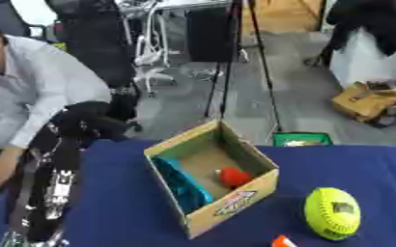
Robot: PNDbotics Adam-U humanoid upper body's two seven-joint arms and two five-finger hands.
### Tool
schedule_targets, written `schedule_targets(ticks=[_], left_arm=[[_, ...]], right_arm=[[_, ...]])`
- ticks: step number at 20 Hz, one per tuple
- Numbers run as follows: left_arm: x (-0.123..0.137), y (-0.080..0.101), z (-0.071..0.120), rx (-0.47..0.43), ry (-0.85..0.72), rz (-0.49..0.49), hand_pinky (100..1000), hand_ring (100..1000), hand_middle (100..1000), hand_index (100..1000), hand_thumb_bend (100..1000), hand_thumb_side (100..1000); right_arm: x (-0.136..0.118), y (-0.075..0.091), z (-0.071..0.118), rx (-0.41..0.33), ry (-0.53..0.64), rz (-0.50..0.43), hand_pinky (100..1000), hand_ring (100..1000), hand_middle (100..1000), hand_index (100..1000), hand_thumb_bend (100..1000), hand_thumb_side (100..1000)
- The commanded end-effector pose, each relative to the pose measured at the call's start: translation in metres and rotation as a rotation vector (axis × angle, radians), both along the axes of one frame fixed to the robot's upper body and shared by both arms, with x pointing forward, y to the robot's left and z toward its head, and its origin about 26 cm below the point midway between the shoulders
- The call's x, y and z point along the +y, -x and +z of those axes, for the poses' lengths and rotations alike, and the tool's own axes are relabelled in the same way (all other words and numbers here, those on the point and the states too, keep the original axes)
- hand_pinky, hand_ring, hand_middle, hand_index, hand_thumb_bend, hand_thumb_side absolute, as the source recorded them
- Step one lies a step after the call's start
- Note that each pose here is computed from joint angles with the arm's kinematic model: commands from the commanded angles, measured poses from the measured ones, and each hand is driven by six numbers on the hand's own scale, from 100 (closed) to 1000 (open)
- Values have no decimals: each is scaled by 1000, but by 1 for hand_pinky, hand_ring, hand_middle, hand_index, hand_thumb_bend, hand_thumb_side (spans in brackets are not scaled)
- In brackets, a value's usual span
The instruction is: Pick up objects on the table and place them in the box.
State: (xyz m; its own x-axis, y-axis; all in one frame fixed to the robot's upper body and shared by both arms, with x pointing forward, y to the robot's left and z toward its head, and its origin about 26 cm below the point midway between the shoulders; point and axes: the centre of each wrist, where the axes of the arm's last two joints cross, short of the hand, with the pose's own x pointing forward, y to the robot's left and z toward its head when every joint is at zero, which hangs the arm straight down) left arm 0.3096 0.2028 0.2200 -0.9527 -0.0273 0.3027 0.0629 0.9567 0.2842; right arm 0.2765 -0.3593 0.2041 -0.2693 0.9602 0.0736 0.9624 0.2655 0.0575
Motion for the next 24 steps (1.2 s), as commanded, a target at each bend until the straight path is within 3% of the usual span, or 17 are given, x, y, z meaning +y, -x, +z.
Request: schedule_targets(ticks=[1,7,10,11,12,14,16,17,19,24], left_arm=[[0,2,5,-26,-3,-4,595,663,733,746,100,595],[0,2,5,-26,-11,-6,589,660,725,722,100,591],[0,3,4,-23,-17,-8,589,664,729,727,100,591],[1,3,3,-17,-22,-6,588,667,731,725,100,589],[1,3,3,-12,-26,-5,587,668,732,724,100,588],[1,3,2,-6,-34,-5,587,670,735,726,100,585],[2,3,0,2,-46,-5,587,671,735,727,100,584],[2,3,-1,8,-50,-4,586,673,736,726,100,583],[4,4,-3,21,-56,-2,586,673,737,726,100,582],[6,5,-7,41,-71,1,583,675,737,724,100,577]], right_arm=[[-1,2,11,-41,29,6,748,735,675,796,100,687],[-1,2,11,-41,35,8,749,738,674,797,100,709],[0,2,9,-23,51,5,767,773,702,822,100,832],[0,3,9,14,71,-3,781,800,728,850,100,938],[0,3,9,49,85,-11,790,810,742,864,100,981],[0,3,11,108,114,-21,814,836,787,909,152,1000],[-2,4,17,269,228,-46,817,841,801,918,178,1000],[-2,4,21,339,279,-57,834,852,833,933,242,1000],[-1,3,30,467,370,-78,836,854,839,932,253,1000],[2,1,48,624,508,-97,838,856,854,924,304,1000]])
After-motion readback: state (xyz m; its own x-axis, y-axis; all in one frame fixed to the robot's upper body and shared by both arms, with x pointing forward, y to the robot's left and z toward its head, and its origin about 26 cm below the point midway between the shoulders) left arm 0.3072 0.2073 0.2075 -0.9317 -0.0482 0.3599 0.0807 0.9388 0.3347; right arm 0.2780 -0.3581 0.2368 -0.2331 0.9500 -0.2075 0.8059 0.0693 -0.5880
